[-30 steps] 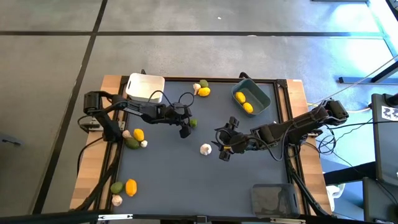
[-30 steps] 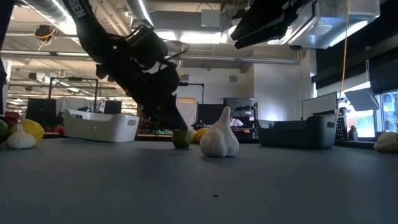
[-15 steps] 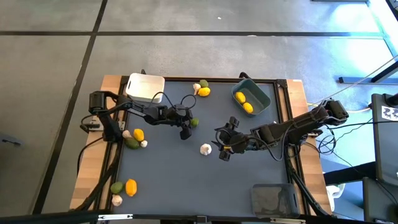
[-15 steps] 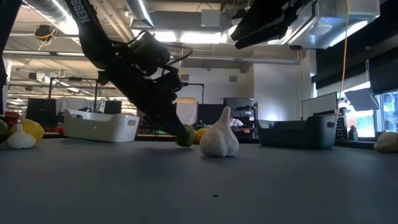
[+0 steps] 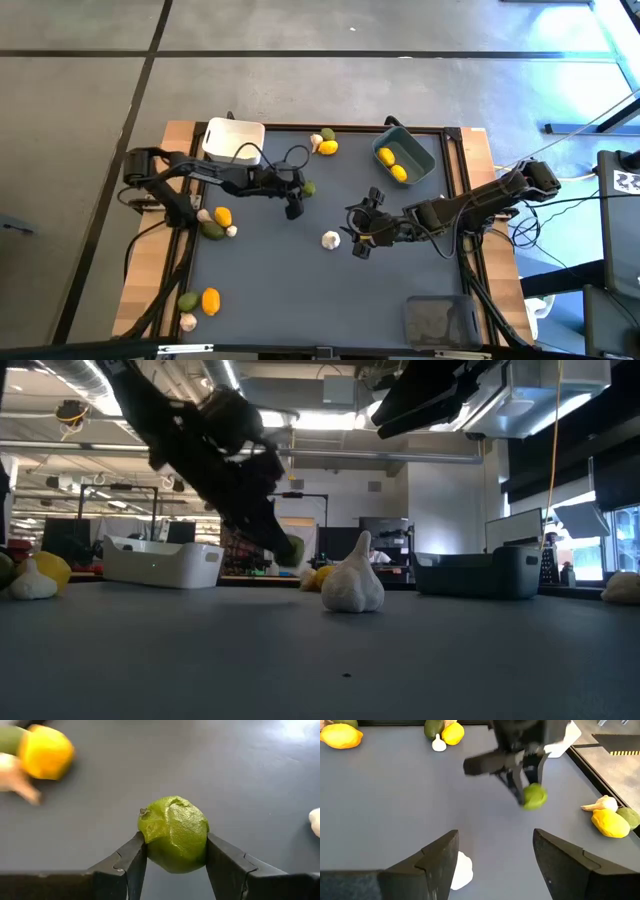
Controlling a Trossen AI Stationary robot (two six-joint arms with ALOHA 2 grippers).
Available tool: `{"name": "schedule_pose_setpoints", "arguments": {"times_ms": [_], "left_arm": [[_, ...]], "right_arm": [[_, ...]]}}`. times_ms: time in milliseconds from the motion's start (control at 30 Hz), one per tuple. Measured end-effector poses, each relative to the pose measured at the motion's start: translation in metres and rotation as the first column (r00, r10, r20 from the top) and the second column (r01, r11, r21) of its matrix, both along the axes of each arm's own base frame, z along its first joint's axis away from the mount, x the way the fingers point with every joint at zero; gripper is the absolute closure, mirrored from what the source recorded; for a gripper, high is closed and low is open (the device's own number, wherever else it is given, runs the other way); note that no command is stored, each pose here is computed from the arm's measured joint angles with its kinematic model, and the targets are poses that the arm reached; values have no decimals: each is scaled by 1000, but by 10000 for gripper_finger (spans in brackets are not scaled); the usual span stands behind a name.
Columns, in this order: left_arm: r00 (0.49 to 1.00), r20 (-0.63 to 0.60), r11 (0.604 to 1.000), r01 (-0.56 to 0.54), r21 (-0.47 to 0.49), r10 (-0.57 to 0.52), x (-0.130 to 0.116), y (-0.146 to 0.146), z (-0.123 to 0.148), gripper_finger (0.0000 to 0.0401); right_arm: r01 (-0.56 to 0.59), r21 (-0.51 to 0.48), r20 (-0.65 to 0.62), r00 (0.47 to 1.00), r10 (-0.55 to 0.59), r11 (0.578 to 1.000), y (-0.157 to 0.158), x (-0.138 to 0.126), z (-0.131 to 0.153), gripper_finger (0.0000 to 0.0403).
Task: Sort produce into baskets
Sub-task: Put the lime into the white bin
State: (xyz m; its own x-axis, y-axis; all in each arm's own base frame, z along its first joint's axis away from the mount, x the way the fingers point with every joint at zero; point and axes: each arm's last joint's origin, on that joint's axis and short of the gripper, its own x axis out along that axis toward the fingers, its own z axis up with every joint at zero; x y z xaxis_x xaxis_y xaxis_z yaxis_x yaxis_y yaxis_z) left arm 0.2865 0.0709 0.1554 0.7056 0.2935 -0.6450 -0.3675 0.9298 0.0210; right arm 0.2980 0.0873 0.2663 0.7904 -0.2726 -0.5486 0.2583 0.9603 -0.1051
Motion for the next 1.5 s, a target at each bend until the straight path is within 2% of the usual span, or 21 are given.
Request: {"name": "schedule_pose_setpoints", "arguments": {"times_ms": [333,533,700,900,1267,1400,1500], "left_arm": [[981,-24,978,-189,93,192,-43,15,48,231],[947,-12,939,-317,135,321,-72,28,70,231],[898,10,885,-436,164,441,-94,44,81,231],[830,-34,822,-544,172,556,-115,65,80,231],[746,-65,742,-644,185,663,-138,89,78,231],[737,-72,734,-650,194,672,-141,93,77,231],[756,-93,759,-630,167,648,-140,96,73,231]], "right_arm": [[-36,29,-6,999,36,999,1,0,0,150],[-50,41,-6,999,50,998,2,0,0,150],[-50,41,-7,999,50,998,2,0,0,150],[-50,41,-7,999,50,998,2,0,0,150],[-50,40,-7,999,50,998,2,0,0,150],[-50,40,-7,999,50,998,2,0,0,150],[-50,40,-7,999,50,998,2,0,0,150]]}}
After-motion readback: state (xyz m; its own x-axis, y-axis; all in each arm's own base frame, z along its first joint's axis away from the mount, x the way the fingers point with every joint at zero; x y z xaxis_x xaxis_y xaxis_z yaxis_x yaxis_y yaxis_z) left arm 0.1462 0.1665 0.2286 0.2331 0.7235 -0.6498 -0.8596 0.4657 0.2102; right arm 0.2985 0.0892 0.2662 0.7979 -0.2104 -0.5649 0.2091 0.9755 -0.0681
